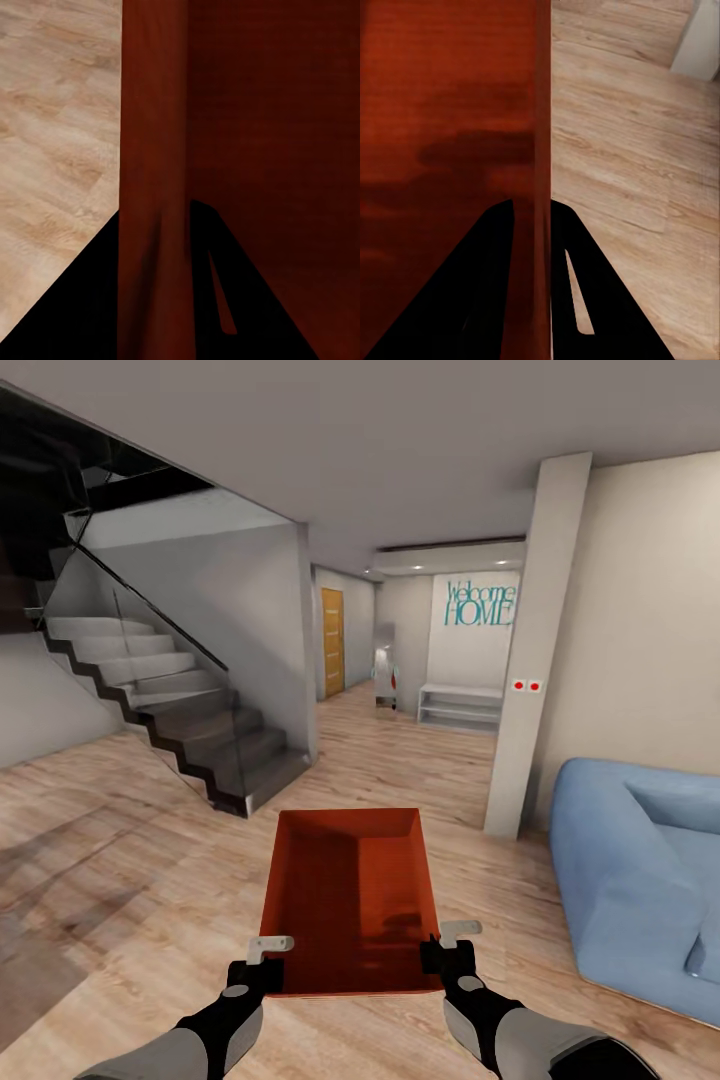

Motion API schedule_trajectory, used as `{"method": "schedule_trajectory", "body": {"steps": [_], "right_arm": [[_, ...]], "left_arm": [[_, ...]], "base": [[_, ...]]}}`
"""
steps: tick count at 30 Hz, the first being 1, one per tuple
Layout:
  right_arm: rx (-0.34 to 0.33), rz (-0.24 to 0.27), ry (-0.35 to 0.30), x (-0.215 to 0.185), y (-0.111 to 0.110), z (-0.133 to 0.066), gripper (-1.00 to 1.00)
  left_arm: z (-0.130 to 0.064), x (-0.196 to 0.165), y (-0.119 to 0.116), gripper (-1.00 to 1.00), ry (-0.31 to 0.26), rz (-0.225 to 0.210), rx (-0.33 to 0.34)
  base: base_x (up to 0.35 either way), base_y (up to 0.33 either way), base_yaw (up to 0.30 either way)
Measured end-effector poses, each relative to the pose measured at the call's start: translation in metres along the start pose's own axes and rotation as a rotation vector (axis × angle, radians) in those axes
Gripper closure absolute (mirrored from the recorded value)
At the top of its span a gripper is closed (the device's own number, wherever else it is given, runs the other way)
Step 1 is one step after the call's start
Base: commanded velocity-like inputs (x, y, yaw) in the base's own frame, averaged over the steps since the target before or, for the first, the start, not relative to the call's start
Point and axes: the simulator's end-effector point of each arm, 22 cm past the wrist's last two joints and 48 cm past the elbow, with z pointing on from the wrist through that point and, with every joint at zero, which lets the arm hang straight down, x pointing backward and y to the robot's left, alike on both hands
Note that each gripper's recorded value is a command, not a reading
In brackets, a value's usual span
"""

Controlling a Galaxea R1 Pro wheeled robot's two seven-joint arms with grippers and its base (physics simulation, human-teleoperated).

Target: Move the two storage containers from the living room to the garage. In the garage, place one container on the floor and stack the other container on top of it (either order is fine).

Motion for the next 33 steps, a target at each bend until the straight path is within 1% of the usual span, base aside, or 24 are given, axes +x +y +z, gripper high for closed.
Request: {"method": "schedule_trajectory", "body": {"steps": [9, 33], "right_arm": [[0.000, 0.002, 0.001, 0.0005, -0.0002, -0.0001, 1.00], [0.000, 0.001, 0.001, 0.0003, -0.0001, 0.0000, 1.00]], "left_arm": [[0.0000, 0.0000, -0.0002, 1.00, 0.001, 0.001, 0.000], [0.0000, 0.0000, -0.0001, 1.00, 0.001, 0.001, 0.000]], "base": [[0.321, 0.000, -0.142], [0.321, 0.000, -0.004]]}}
